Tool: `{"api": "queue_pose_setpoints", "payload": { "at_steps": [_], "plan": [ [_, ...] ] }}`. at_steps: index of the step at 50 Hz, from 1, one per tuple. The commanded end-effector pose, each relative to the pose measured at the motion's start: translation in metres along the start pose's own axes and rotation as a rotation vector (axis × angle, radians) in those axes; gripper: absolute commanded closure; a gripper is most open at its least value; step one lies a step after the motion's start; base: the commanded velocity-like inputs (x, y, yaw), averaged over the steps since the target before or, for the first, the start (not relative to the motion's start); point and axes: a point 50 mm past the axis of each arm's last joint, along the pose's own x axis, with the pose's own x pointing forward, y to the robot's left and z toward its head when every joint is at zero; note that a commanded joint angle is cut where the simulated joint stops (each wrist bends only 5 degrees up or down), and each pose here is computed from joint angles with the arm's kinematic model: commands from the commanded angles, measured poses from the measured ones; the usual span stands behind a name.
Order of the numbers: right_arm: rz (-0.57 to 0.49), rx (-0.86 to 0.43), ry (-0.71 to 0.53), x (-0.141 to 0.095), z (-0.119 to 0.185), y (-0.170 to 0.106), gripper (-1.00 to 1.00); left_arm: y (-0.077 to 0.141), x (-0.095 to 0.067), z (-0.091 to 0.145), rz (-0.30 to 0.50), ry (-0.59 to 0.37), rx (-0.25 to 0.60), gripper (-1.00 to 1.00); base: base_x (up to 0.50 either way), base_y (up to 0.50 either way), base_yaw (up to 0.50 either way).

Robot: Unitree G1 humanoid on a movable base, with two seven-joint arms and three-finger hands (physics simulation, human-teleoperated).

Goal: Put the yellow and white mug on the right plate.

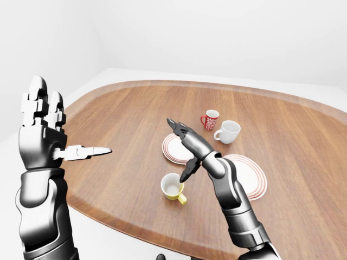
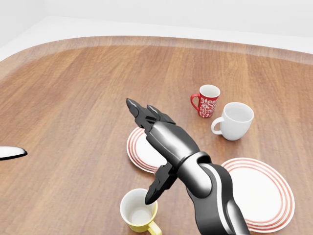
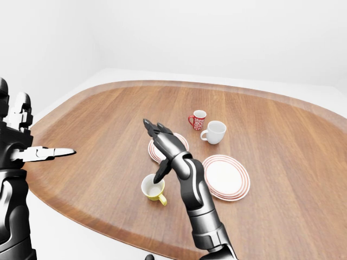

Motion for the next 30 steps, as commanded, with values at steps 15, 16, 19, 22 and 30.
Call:
{"api": "queue_pose_setpoints", "payload": {
  "at_steps": [15,16,19,22,30],
  "plan": [
    [0.029,0.037,0.069,-0.005,-0.013,0.033,-1.0,0.0,0.0,0.0,-0.001,0.0,0.001,-1.0,0.0,0.0,0.0],
    [0.028,0.035,0.073,-0.005,-0.013,0.035,-1.0,0.0,0.0,0.0,-0.001,0.001,0.0,-1.0,0.0,0.0,0.0],
    [0.028,0.038,0.08,-0.004,-0.014,0.04,-1.0,0.0,0.0,-0.001,-0.001,0.003,0.0,-1.0,0.0,0.0,0.0],
    [0.03,0.042,0.087,-0.004,-0.015,0.045,-1.0,0.0,0.0,0.001,0.0,-0.006,0.002,-1.0,0.0,0.0,0.0],
    [0.044,0.052,0.105,-0.003,-0.017,0.056,-1.0,0.001,0.001,0.001,0.0,-0.003,0.001,-1.0,0.0,0.0,0.0]
  ]
}}
